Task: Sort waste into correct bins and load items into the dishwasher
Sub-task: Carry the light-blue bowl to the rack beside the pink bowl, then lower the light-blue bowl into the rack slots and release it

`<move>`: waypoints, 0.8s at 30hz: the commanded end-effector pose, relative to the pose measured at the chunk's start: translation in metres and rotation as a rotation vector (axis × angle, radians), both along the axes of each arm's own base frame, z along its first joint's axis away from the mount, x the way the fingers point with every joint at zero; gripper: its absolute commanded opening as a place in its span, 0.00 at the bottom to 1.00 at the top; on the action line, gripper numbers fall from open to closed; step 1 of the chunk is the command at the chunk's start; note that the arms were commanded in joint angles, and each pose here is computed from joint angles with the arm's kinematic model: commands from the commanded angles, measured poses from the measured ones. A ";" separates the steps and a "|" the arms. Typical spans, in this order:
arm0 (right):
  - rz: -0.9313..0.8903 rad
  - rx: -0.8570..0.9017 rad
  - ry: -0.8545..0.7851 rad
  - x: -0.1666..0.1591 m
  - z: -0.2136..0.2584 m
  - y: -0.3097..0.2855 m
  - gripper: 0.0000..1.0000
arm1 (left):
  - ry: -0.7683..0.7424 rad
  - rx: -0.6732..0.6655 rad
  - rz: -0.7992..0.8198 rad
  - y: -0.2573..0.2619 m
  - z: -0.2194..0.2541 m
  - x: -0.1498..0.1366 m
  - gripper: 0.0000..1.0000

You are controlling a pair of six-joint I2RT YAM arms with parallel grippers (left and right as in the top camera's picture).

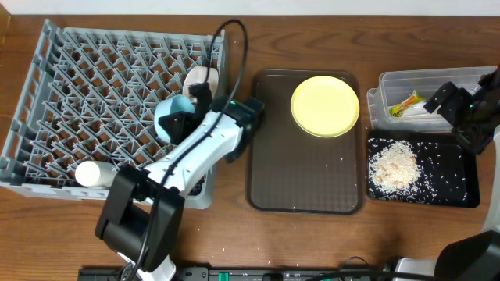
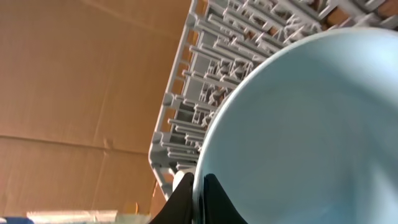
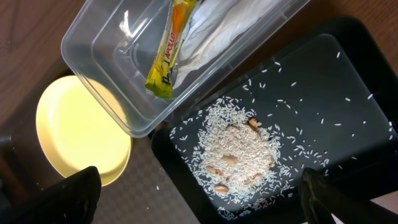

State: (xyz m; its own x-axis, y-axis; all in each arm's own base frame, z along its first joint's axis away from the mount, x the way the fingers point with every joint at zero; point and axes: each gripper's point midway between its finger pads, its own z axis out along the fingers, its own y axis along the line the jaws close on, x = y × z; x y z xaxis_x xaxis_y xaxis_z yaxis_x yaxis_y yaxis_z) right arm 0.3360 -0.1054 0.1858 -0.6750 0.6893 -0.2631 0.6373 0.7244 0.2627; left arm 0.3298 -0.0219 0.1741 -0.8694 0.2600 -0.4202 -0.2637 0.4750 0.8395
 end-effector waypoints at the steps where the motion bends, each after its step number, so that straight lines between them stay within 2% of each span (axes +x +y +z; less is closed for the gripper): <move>1: -0.004 -0.003 -0.015 0.000 0.005 0.000 0.99 | 0.041 -0.042 -0.019 -0.017 -0.017 -0.006 0.08; 4: -0.004 -0.003 -0.015 0.000 0.005 0.000 0.99 | 0.059 -0.013 -0.046 -0.021 -0.013 -0.009 0.08; 8: -0.004 -0.003 -0.015 0.000 0.005 0.000 0.99 | 0.064 0.088 -0.065 -0.013 0.003 -0.008 0.08; 15: -0.004 -0.003 -0.015 0.000 0.005 0.000 0.99 | 0.069 0.150 -0.015 0.012 0.019 -0.013 0.08; 24: -0.004 -0.003 -0.015 0.000 0.005 0.000 0.99 | 0.020 0.028 0.050 0.012 0.000 -0.011 0.08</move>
